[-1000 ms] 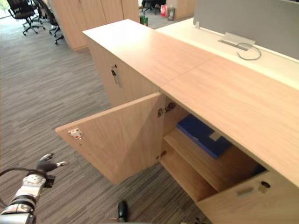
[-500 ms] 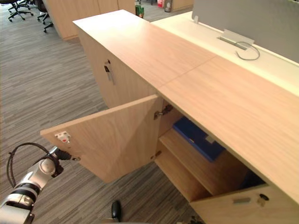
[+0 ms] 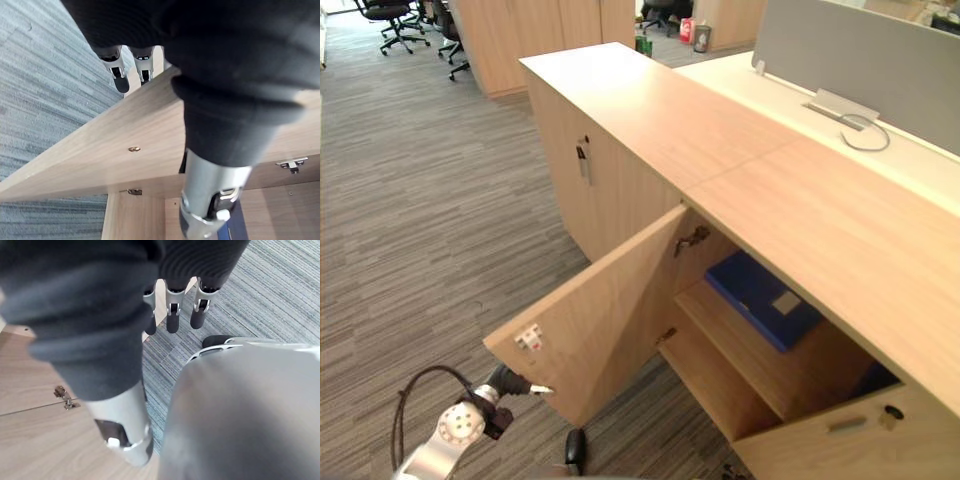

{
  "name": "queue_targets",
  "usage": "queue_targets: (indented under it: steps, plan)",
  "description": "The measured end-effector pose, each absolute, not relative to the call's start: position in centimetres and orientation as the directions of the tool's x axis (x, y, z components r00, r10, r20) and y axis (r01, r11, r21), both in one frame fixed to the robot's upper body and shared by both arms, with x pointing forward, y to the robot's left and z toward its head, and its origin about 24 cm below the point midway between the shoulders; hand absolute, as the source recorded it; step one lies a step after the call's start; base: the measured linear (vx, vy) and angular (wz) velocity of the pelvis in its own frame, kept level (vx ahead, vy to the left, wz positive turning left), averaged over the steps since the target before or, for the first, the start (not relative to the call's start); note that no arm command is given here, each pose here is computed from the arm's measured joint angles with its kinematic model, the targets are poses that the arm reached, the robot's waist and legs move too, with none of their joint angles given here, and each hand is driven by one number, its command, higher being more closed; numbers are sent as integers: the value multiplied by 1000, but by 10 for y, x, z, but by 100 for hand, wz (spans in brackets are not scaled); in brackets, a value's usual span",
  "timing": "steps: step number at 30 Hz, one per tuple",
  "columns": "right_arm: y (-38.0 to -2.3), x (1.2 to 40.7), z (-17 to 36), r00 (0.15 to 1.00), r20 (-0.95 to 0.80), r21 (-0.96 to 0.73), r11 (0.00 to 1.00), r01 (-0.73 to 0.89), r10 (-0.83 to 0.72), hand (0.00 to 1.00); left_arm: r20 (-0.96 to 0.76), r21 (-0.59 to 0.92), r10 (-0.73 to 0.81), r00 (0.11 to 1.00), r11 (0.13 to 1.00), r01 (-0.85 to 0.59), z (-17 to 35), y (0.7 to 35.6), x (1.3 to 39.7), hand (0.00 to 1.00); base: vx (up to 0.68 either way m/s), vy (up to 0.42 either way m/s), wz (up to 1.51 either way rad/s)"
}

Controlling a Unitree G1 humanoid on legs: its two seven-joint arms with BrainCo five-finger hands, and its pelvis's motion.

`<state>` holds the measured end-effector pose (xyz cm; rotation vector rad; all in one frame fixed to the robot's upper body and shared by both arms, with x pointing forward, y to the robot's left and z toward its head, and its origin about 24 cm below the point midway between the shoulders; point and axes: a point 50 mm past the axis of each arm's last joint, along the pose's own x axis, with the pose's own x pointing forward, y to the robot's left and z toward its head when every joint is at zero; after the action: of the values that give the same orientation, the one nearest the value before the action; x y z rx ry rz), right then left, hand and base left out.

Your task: Walk over to the cabinet, pick up the folder, carry it to the office cabinet, place the folder inside the office cabinet, then close the office cabinet door

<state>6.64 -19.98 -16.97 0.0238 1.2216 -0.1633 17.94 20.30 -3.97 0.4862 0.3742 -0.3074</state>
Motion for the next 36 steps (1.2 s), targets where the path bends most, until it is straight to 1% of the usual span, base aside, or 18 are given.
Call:
queue_targets:
  steps: [1,2,4,5,7,9,12,14,20,22,25,30,31,33,36]
  plan:
    - [-198,69,-170,336,-936,-69,991,113,-104,0,-414,381,-200,888,848,369,-38,201,174,0,59,-11,-9]
    - [-194,77,-169,352,-932,-66,996,66,-85,0,-395,328,-217,892,874,358,-33,195,165,0,54,-22,-8]
    - [-183,95,-167,389,-920,-58,998,-11,-50,0,-394,276,-240,887,890,364,-32,185,151,0,52,-25,-2]
    - [-181,99,-166,399,-916,-60,998,-34,-42,0,-398,263,-255,881,888,376,-34,181,150,0,37,-12,0]
    - [-171,120,-161,445,-895,-58,994,-94,-10,0,-400,234,-285,871,887,398,-35,173,148,0,18,6,-9]
    - [-163,128,-159,467,-884,-48,991,-124,15,0,-400,227,-291,869,887,401,-36,171,148,0,-11,25,-11]
    - [-153,129,-159,471,-881,-32,989,-144,40,0,-399,192,-315,861,889,415,-36,166,147,0,-35,10,-7]
    - [-152,123,-162,448,-893,-30,987,-158,44,0,-403,155,-353,845,883,443,-38,157,144,0,-50,-11,-7]
    - [-152,106,-168,392,-919,-33,982,-186,44,0,-399,48,-515,759,815,578,-42,121,135,0,-16,-6,-2]
    - [-151,105,-168,392,-919,-31,982,-185,44,0,-372,24,-597,711,760,650,-39,105,135,0,27,7,-4]
    - [-150,106,-168,393,-918,-31,982,-184,45,0,-294,15,-683,669,696,718,-30,84,143,0,57,3,-6]
    - [-151,106,-168,391,-920,-39,985,-169,31,0,-232,14,-770,594,608,793,-21,58,145,0,76,-17,-31]
    - [-153,107,-167,394,-919,-45,985,-165,24,0,-233,15,-765,600,614,789,-21,58,146,0,52,-44,-102]
    - [-154,109,-166,404,-915,-52,986,-159,17,0,-225,28,-779,585,595,803,-19,55,148,0,10,-25,-97]
    - [-158,114,-165,418,-909,-55,991,-119,0,0,-170,69,-835,523,520,852,-7,36,156,0,-21,-2,-81]
